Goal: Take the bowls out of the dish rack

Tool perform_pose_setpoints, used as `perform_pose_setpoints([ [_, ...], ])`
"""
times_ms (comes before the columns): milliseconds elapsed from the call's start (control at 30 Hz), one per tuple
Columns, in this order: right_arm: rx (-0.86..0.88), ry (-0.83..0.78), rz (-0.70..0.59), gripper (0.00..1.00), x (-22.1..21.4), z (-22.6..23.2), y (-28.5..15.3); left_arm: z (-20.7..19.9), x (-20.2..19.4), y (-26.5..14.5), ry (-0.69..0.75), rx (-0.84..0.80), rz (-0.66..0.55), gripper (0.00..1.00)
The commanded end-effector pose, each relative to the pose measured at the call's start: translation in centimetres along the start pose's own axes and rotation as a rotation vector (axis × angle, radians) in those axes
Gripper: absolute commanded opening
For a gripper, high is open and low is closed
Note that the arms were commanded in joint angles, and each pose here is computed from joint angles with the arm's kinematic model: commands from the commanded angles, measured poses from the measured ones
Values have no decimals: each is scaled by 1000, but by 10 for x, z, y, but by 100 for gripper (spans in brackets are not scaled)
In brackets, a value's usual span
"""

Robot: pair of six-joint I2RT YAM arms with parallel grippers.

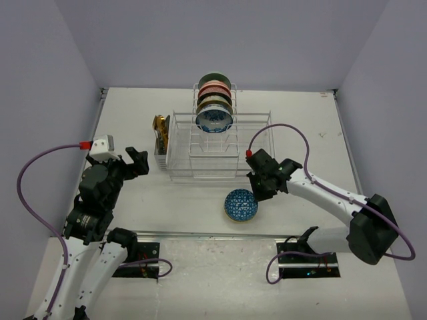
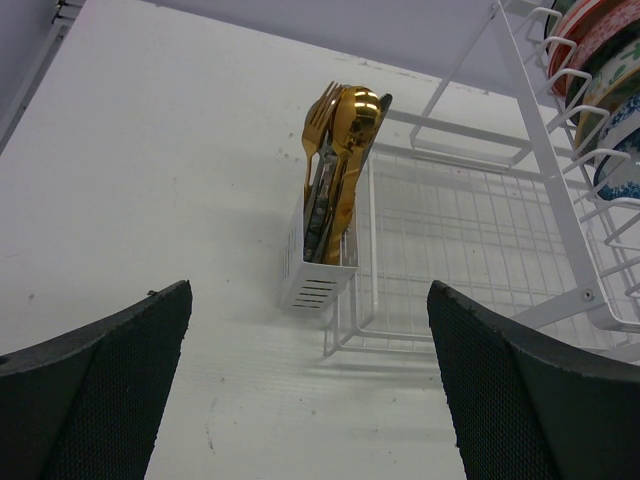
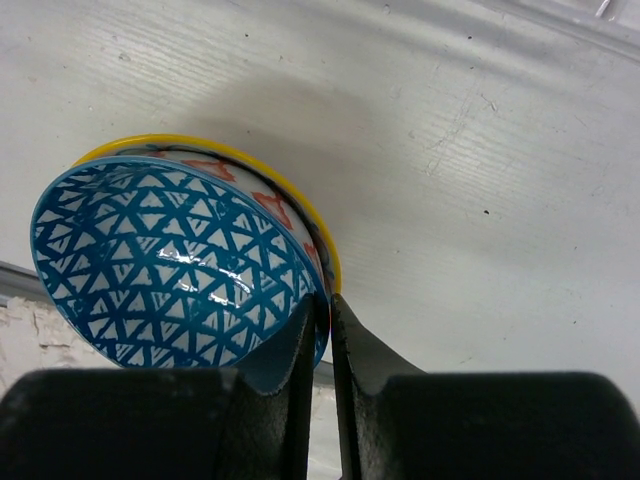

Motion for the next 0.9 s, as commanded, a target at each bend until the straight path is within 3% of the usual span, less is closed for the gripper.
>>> perform_pose_setpoints([
  [0, 9, -4, -17, 11, 3, 1, 0, -3, 6, 3, 23, -20, -25, 100],
  [267, 13, 10, -29, 11, 5, 2, 1, -3, 4, 4, 25, -21, -15, 100],
  [300, 10, 12, -37, 13, 6, 2, -1, -3, 4, 4, 25, -21, -16, 100],
  [333, 7, 14, -43, 23, 7, 1, -3, -3, 4, 4, 26, -19, -14, 100],
  [500, 11, 20, -112, 30, 19, 1, -27, -3, 4, 4, 25, -17, -17, 100],
  [533, 4, 21, -136, 34, 26, 1, -39, -3, 5, 5, 25, -17, -17, 100],
  [700, -12, 13, -297, 37, 57, -3, -95, -2, 4, 5, 28, -11, -13, 100],
  [867, -11, -56, -614, 43, 114, -2, -165, 0, 5, 5, 26, 1, -18, 100],
])
Point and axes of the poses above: each gripper's point midway between its finger pads, its own y axis out along the fingers, its own z axis along the line the jaws close on, x = y × z, the point moved 1 cm from there along -y, back along the fingers, and after that the axes turned 6 degrees about -y, right-handed, at the moved point
